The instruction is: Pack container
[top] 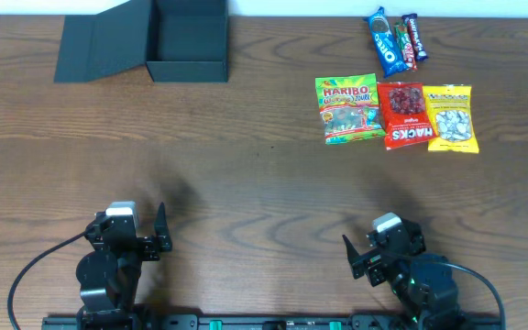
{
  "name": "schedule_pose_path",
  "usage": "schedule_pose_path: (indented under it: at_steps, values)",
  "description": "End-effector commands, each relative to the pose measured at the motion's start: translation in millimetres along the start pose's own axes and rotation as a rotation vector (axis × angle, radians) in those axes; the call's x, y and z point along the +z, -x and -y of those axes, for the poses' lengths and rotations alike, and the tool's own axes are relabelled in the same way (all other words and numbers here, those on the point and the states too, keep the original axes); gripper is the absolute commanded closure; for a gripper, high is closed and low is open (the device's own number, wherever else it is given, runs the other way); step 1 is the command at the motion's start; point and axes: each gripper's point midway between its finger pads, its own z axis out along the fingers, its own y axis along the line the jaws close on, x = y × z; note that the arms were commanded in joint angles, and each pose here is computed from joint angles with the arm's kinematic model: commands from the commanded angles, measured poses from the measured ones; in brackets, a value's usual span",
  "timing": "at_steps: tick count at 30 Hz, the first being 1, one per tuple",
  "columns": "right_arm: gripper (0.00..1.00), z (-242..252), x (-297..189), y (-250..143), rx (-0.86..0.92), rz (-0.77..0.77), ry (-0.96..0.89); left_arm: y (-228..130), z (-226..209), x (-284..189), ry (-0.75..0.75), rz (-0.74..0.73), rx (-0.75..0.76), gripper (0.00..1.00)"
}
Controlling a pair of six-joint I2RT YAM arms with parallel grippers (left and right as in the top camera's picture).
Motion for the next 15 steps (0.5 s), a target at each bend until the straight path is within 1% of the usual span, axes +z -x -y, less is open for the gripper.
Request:
schedule_pose_path:
  at_steps: [1, 4, 6, 9, 11, 12, 13, 15]
  values:
    - [0.01, 1, 1, -2, -0.005, -0.001, -0.004, -8, 6, 3, -0.038, -0.015, -0.049, 0.05]
    - [0.01, 1, 1, -2, -0.005, -0.002, -0.004, -9, 58, -7, -0.342, -0.073, -0.304, 0.05]
    - [0.01, 1, 1, -2, -0.005, -0.002, -0.004, -8, 82, -19, -0.494, -0.123, -0.402, 0.05]
    - [0.01, 1, 1, -2, -0.005, -0.002, -0.004, -8, 85, -20, -0.509, -0.130, -0.426, 0.05]
    - [0.01, 1, 1, -2, -0.005, -0.002, -0.004, -1, 81, -18, -0.489, -0.116, -0.498, 0.05]
    - [0.01, 1, 1, -2, -0.005, -0.002, -0.004, 12, 81, -19, -0.503, -0.062, -0.489, 0.05]
    - [0.01, 1, 1, -2, -0.005, -0.001, -0.004, 31, 82, -21, -0.522, 0.020, -0.453, 0.05]
    - [0.01, 1, 1, -2, -0.005, -0.002, -0.004, 57, 78, -24, -0.518, 0.149, -0.378, 0.05]
